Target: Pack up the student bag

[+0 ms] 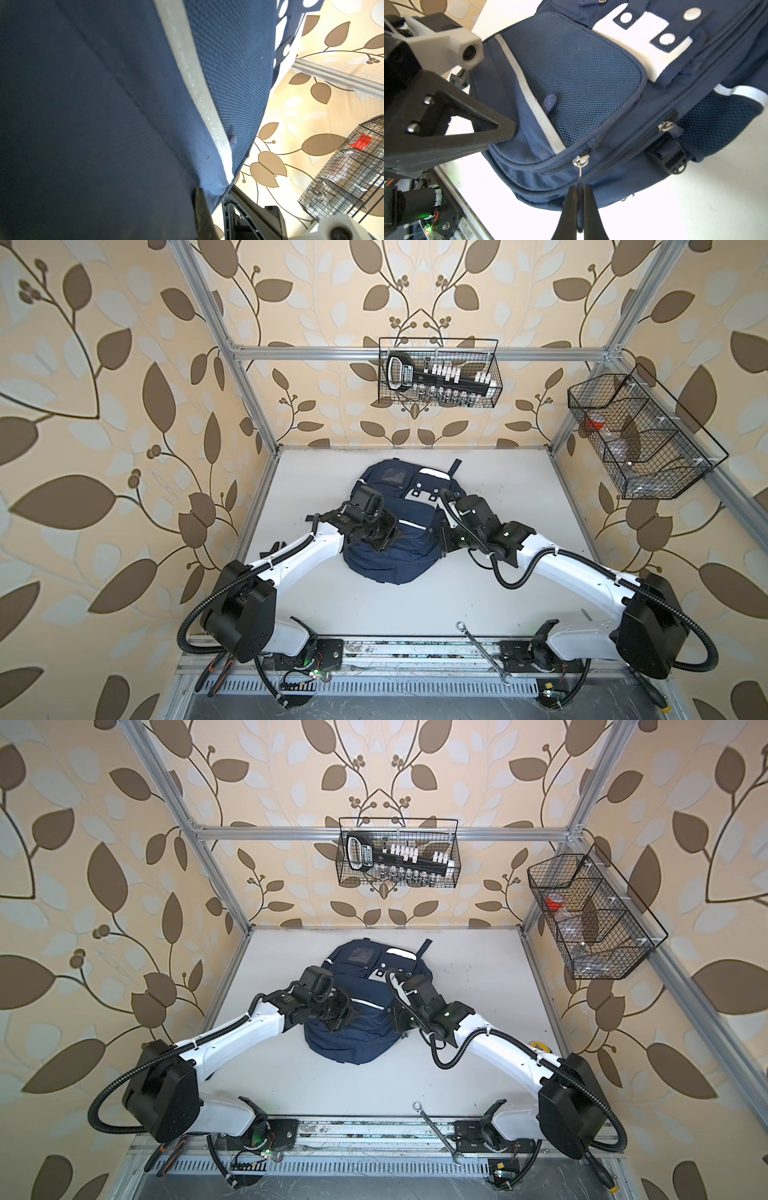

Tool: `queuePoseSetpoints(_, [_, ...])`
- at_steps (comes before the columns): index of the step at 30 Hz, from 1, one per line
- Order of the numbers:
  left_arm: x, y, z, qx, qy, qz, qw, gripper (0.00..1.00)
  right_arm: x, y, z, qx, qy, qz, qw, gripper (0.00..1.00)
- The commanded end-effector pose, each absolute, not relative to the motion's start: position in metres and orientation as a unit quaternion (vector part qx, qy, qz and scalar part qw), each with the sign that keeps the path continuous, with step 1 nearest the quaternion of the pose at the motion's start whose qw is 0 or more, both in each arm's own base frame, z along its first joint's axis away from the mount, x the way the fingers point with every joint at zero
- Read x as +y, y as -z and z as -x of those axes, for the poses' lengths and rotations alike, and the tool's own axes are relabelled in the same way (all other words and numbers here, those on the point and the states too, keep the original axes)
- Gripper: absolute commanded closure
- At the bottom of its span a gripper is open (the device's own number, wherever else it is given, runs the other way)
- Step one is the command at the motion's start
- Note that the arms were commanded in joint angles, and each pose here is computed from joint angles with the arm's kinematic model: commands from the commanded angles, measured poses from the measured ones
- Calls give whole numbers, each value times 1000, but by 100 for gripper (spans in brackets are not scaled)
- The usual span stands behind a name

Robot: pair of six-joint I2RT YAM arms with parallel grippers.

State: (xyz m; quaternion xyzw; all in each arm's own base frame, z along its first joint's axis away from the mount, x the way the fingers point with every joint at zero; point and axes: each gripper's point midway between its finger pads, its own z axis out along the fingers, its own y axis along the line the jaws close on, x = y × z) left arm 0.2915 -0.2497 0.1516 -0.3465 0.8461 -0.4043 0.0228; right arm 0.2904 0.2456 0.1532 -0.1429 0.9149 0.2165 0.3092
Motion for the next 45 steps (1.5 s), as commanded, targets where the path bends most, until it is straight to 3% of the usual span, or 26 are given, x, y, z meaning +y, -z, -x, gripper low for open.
queuePoseSetpoints(1, [-254,-168,-309,841,428,326,63,100,239,-151,-291,920,-196,134,312,94])
queuePoseSetpoints(7, [-259,-162,-311,843,425,323,62,100,214,-172,-299,920,-151,92,351,46])
queuePoseSetpoints(17, [-285,-163,-327,851,426,298,78,100,139,-239,-304,893,-113,-29,434,37])
queuePoseSetpoints(27, [-305,-151,-321,867,411,276,63,100,87,-218,-306,894,-108,-120,417,36])
queuePoseSetpoints(28, [-303,-150,-317,872,404,270,64,91,83,-217,-306,893,-104,-126,419,36])
queuePoseSetpoints(29, [-301,-150,-314,876,399,261,68,74,79,-214,-305,893,-100,-133,419,36])
queuePoseSetpoints(31, [-298,-154,-310,886,390,236,82,51,75,-213,-304,889,-101,-139,425,37])
queuePoseSetpoints(35, [-285,-184,-312,912,350,157,142,26,62,-217,-300,863,-102,-175,462,34])
queuePoseSetpoints(36, [-284,-198,-312,912,353,134,160,2,60,-219,-299,858,-101,-177,472,32])
queuePoseSetpoints(40, [-267,-275,-311,897,339,39,282,1,54,-221,-304,837,-89,-168,513,28])
queuePoseSetpoints(42, [-245,-295,-315,899,282,12,336,1,42,-211,-306,825,-65,-186,529,32])
queuePoseSetpoints(45, [-187,-315,-328,889,145,27,434,1,30,-208,-311,815,-5,-156,558,30])
